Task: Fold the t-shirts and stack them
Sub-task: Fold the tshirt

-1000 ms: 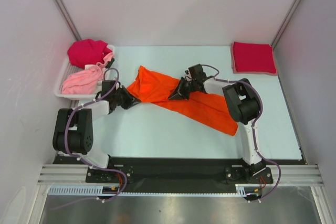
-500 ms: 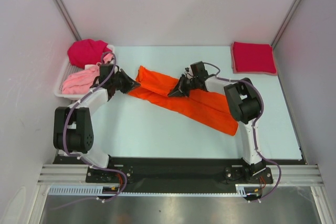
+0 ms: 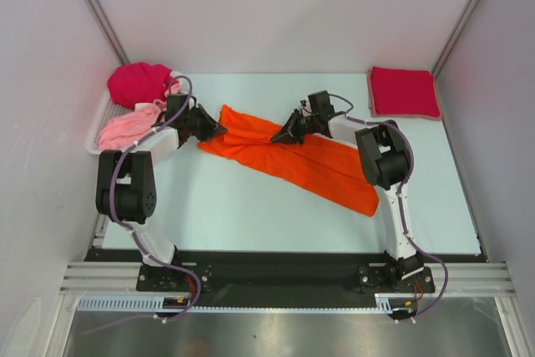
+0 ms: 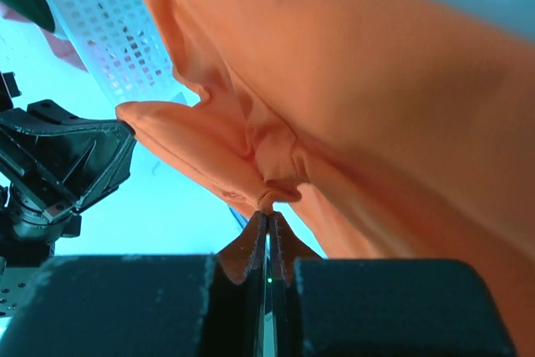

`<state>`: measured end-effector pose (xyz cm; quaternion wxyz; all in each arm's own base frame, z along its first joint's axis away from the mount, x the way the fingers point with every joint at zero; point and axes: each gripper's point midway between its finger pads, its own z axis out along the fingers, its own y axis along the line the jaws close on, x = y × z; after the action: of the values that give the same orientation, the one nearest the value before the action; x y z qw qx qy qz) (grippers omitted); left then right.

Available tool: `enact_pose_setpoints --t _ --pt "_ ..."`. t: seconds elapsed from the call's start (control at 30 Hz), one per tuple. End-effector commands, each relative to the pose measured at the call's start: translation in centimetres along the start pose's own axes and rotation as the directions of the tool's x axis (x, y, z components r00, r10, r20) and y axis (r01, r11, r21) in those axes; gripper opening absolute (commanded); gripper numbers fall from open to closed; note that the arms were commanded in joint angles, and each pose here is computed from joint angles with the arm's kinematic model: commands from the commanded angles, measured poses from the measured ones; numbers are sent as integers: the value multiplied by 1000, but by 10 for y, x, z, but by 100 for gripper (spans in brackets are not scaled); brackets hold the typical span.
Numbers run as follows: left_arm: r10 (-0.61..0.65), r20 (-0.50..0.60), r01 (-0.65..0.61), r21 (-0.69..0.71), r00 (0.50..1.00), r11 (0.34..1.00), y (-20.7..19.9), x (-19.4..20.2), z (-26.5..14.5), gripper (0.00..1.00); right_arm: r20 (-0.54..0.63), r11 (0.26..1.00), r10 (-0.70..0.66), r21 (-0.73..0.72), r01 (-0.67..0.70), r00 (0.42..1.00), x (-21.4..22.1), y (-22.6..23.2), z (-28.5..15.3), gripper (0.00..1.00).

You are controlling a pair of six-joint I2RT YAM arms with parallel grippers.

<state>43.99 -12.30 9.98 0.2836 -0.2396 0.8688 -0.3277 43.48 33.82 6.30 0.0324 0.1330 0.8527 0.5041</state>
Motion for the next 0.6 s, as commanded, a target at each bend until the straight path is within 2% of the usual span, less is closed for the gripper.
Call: enact_pose_setpoints --t 0.0,0.4,0.57 --pt "19 45 -20 24 999 1000 -15 -21 4 3 -1 999 13 -32 -13 1000 -16 9 1 5" --pt "-3 28 3 13 1000 1000 -11 -29 27 6 10 998 44 -51 -44 999 -40 12 11 8" --pt "-3 39 2 13 999 1000 -13 -40 37 7 16 997 40 -65 -39 999 -54 20 16 17"
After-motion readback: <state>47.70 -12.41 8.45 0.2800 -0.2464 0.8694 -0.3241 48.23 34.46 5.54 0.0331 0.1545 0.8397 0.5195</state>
